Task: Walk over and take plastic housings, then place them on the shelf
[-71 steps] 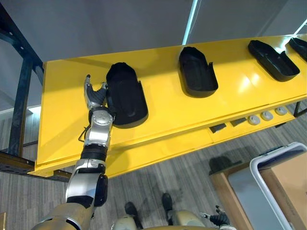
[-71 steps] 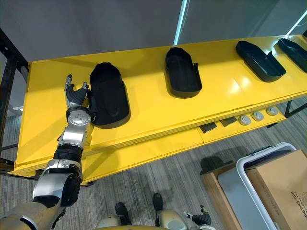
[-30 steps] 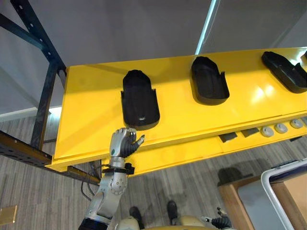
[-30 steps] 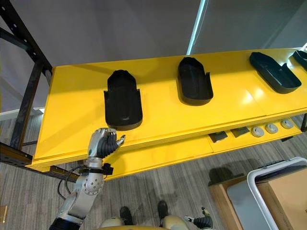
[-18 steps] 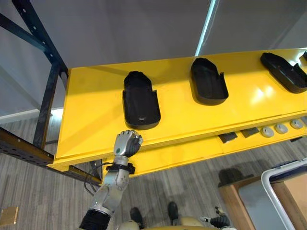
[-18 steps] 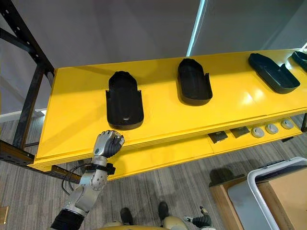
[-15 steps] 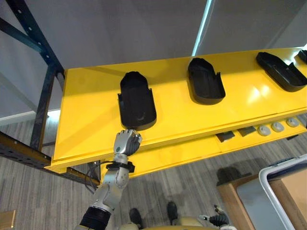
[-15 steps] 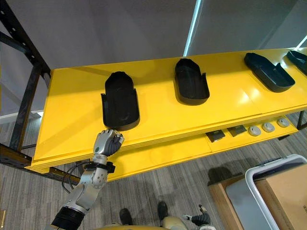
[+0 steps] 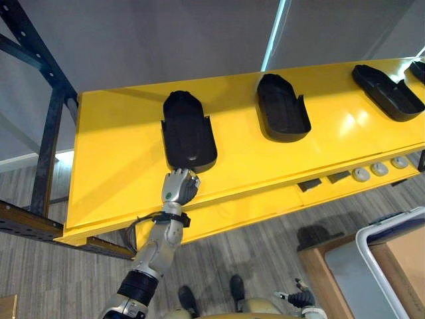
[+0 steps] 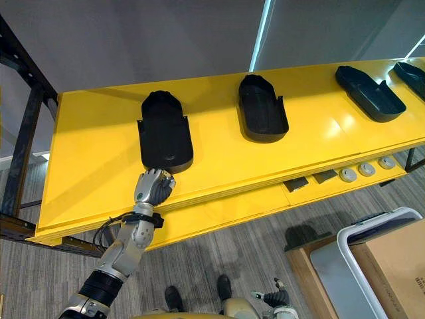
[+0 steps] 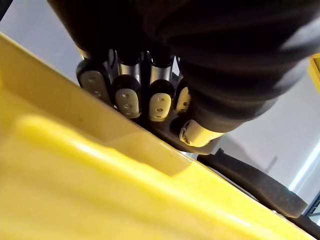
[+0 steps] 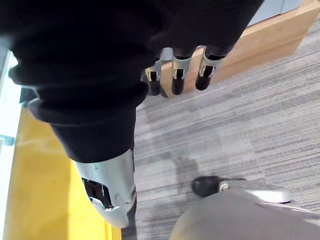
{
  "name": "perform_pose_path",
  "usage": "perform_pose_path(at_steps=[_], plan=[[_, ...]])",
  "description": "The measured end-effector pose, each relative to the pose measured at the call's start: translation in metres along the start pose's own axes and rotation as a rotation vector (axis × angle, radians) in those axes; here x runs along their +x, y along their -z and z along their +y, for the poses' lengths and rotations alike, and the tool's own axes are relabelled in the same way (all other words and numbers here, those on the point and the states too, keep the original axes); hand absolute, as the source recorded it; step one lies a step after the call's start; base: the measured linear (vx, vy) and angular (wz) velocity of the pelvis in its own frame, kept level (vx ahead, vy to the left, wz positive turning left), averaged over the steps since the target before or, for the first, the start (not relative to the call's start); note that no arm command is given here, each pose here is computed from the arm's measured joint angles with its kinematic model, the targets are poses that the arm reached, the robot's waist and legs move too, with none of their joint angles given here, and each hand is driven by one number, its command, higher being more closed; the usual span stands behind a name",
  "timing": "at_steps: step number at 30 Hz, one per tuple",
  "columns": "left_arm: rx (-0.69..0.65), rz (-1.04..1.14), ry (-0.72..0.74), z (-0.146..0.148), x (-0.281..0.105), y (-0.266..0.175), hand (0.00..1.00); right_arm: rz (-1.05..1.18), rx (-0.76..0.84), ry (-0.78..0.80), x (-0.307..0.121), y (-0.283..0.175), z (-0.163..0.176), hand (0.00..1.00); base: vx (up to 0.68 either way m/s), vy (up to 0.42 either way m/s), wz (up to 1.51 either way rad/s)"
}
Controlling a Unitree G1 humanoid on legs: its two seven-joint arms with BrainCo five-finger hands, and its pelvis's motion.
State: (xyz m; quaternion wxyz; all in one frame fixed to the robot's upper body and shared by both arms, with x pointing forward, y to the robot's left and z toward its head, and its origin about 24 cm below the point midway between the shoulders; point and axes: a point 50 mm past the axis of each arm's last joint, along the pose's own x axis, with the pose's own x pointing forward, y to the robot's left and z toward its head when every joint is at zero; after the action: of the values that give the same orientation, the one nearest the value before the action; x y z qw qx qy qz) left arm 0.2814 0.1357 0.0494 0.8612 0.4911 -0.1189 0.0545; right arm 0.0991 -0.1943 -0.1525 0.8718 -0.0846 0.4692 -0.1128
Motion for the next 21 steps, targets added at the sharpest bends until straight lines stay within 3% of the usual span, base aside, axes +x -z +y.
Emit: perform_pose_path(at_steps=[21], plan=[[-0.136,-0.012,-0.124,0.017,0.013,-0.023,1.00,-0.019,0.036,0.012,0.000,-0.006,0.000,0.00,0.00,0.009,-0.02]])
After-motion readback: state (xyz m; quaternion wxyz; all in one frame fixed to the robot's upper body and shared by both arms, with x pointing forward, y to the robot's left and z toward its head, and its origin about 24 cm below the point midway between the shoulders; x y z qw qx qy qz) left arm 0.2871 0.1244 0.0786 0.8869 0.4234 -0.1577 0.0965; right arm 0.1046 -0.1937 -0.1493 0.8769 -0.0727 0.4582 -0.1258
